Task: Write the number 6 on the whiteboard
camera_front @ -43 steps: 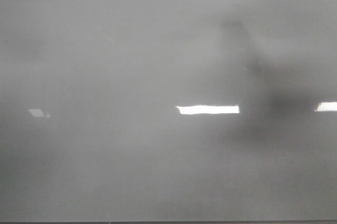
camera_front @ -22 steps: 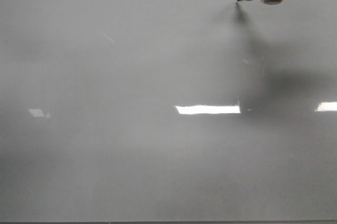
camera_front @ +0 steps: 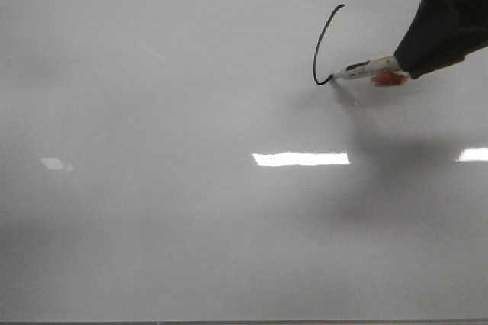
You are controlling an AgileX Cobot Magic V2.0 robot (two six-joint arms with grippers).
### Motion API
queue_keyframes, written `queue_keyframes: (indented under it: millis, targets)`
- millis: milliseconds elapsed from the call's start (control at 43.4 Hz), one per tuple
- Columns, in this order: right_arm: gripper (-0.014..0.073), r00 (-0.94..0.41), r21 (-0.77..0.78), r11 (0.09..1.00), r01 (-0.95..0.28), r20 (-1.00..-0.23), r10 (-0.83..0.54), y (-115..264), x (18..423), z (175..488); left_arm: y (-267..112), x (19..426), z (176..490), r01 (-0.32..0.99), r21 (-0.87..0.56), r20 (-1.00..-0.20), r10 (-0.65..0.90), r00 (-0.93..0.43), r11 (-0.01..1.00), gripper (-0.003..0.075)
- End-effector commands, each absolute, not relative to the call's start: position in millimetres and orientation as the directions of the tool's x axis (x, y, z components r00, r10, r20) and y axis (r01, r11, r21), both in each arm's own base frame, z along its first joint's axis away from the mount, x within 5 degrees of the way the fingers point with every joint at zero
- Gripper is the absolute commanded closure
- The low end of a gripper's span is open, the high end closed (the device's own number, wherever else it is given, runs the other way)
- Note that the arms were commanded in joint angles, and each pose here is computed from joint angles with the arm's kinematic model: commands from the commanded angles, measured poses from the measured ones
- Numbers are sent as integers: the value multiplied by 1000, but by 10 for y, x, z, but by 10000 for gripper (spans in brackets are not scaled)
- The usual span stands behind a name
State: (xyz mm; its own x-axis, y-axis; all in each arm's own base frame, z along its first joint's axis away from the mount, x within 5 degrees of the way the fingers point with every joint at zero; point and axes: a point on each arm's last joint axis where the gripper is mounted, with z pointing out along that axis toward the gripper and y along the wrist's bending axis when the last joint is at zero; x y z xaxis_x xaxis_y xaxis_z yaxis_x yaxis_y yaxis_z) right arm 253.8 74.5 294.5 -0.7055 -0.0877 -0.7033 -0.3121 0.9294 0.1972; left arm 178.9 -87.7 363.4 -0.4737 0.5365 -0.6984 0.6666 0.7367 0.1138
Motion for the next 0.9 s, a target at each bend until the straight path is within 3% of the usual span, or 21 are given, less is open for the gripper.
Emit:
queue_keyframes:
  millis: [0, 231, 346, 461, 692, 876]
  targets:
    - [715, -562, 167, 942, -293, -826, -29, 684, 2565, 3250, -876, 1789, 3799, 640, 120, -771, 478, -421, 759, 333]
    - [715, -590, 180, 905, -385, -802, -91, 972, 2600, 3207, -878, 1802, 3813, 634, 126, -783, 469, -409, 763, 333]
    - [715, -533, 142, 874, -464, -833, -147, 974, 2318, 3424, -878, 1800, 3811, 645, 144, -778, 489, -395, 751, 333]
    - [715, -461, 42, 796, -603, -833, -305, 987, 1953, 3512, -931, 1780, 3810, 692, 173, -774, 531, -345, 701, 333]
    - [715, -252, -134, 538, -832, -774, -582, 1009, 1406, 3598, -1382, 1665, 3685, 882, 226, -724, 677, -132, 414, 330]
    - [715, -229, -127, 469, -874, -743, -628, 997, 1256, 3595, -1801, 1605, 3582, 946, 216, -693, 720, -24, 240, 323]
